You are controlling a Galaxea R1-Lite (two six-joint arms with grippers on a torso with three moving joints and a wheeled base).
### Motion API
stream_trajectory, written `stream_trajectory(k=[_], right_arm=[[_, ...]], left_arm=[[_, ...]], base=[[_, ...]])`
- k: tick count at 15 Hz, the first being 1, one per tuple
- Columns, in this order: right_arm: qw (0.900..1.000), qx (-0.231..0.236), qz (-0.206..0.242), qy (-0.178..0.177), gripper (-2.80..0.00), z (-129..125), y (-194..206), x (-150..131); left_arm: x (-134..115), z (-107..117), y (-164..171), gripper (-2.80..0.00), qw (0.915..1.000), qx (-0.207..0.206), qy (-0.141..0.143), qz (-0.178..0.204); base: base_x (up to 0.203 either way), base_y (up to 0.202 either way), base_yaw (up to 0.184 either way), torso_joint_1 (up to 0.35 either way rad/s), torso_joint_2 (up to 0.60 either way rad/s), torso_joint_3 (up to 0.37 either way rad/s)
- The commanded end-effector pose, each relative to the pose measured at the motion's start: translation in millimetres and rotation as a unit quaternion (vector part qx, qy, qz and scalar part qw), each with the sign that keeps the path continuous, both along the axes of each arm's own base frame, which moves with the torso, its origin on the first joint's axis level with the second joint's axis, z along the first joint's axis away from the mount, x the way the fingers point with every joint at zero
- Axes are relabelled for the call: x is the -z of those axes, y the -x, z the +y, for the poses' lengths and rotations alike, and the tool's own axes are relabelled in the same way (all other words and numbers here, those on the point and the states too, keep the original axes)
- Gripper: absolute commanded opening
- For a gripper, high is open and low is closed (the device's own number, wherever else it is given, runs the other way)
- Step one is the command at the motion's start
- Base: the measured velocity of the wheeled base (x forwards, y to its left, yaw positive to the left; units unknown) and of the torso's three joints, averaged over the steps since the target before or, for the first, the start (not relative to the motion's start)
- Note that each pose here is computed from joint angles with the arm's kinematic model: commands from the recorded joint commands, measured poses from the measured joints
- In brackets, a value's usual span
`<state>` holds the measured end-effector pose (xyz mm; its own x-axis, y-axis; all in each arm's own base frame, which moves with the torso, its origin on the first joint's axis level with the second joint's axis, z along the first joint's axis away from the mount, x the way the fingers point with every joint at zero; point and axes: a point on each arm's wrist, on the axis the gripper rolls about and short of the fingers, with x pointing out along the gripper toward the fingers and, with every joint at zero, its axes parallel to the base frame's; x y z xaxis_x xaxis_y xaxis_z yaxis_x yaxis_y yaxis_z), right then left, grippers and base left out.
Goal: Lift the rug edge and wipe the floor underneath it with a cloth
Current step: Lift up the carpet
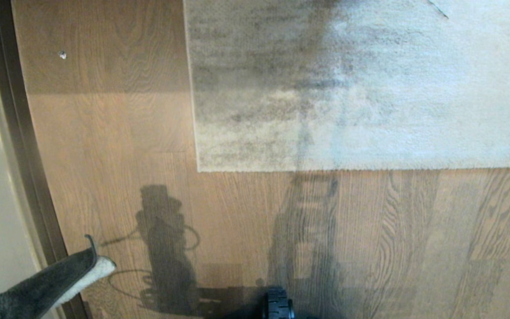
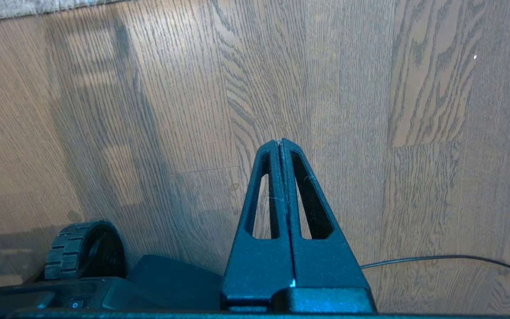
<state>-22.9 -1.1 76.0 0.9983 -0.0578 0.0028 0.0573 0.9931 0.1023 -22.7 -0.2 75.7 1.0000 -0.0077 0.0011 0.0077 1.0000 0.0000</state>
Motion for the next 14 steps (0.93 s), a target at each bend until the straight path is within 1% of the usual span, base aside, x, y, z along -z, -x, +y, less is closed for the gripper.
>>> stream_trajectory(k=[1,14], right_arm=[[1.000,0.000,0.000,0.000,-2.80,0.0,0.0,0.2],[1.000,0.000,0.000,0.000,-2.80,0.0,0.1,0.0]], left_arm=[[-0.1,0.0,0.1,-2.80,1.0000,0.000,0.000,-0.001],[0.1,0.0,0.1,-2.80,1.0000,0.000,0.000,0.000]], base=[[0.000,0.000,0.000,0.000,0.00,0.000],[0.000,0.000,0.000,0.000,0.00,0.000]])
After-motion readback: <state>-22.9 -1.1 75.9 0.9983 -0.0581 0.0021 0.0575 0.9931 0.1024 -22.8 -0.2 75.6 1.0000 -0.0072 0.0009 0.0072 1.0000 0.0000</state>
